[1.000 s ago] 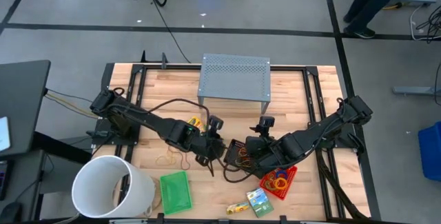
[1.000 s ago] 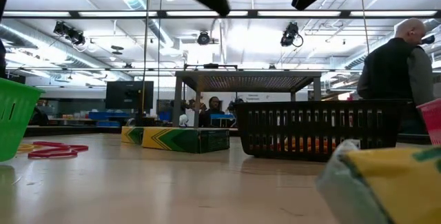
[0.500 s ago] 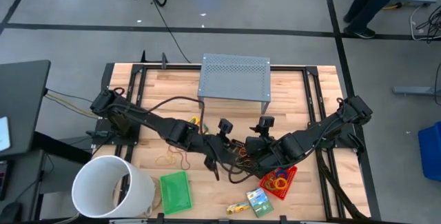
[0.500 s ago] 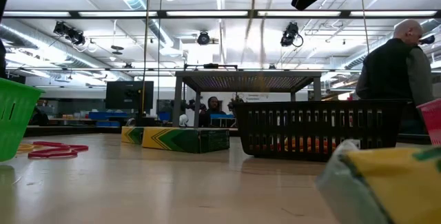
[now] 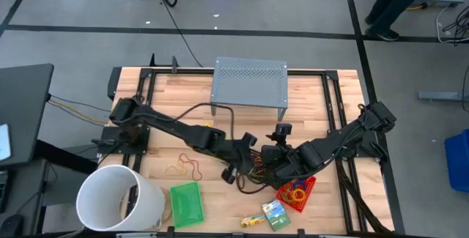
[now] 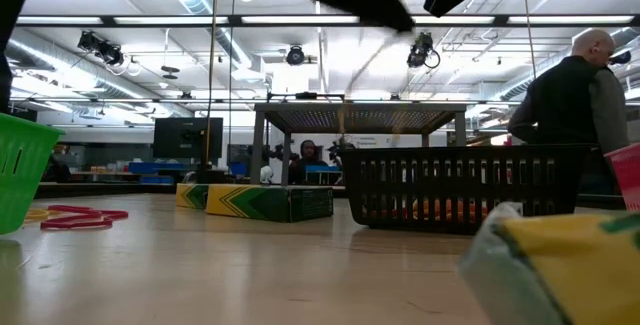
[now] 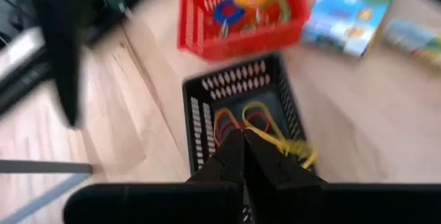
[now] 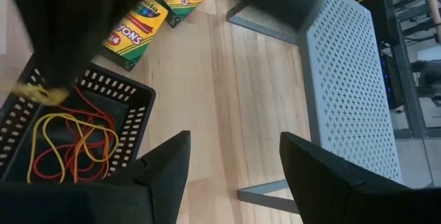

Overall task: Pick & Place Office Desk Supplies
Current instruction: Put the yellow rubber band into the black bin

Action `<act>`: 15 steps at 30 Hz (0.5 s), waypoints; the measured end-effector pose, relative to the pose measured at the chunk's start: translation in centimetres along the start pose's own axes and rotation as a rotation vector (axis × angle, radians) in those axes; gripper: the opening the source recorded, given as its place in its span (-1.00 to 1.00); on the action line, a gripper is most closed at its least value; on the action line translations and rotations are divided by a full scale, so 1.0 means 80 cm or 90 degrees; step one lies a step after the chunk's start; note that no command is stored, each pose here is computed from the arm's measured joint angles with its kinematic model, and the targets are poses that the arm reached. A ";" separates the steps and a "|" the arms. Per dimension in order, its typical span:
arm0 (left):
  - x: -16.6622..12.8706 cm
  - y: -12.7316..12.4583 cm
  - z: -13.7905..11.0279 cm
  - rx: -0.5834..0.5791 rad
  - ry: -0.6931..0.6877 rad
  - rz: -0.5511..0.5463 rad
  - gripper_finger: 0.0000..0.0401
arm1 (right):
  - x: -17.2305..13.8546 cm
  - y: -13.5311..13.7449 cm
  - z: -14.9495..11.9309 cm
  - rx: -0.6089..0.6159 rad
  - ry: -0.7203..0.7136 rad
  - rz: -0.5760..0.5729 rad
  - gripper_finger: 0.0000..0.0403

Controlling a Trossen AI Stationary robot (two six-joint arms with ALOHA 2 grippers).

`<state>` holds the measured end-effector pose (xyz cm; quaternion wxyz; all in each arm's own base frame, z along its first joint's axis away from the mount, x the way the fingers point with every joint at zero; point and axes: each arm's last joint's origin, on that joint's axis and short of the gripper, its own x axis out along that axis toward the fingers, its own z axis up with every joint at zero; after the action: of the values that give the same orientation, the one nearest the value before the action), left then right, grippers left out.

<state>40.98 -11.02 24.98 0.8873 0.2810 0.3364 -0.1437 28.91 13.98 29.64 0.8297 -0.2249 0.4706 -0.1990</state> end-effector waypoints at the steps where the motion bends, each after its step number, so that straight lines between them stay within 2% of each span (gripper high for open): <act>1: 0.008 0.000 -0.005 0.004 0.010 -0.003 -1.00 | 0.000 0.000 0.000 0.000 0.000 0.000 0.15; 5: 0.030 0.005 -0.018 0.016 0.028 -0.008 -0.97 | 0.000 0.000 0.000 -0.002 0.002 0.002 0.15; 9: 0.034 0.014 -0.023 0.004 0.010 -0.036 -0.87 | 0.000 0.000 0.000 -0.002 0.002 0.002 0.15; 12: 0.033 0.018 -0.023 -0.021 -0.003 -0.049 -0.74 | 0.000 0.000 0.000 -0.002 0.002 0.002 0.15; 15: 0.032 0.018 -0.023 -0.028 -0.005 -0.054 -0.52 | 0.000 0.000 0.000 -0.001 0.001 0.002 0.15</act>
<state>42.55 -8.92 22.74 0.8878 0.2459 0.3476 -0.1749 28.90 13.98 29.62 0.8293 -0.2248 0.4720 -0.1973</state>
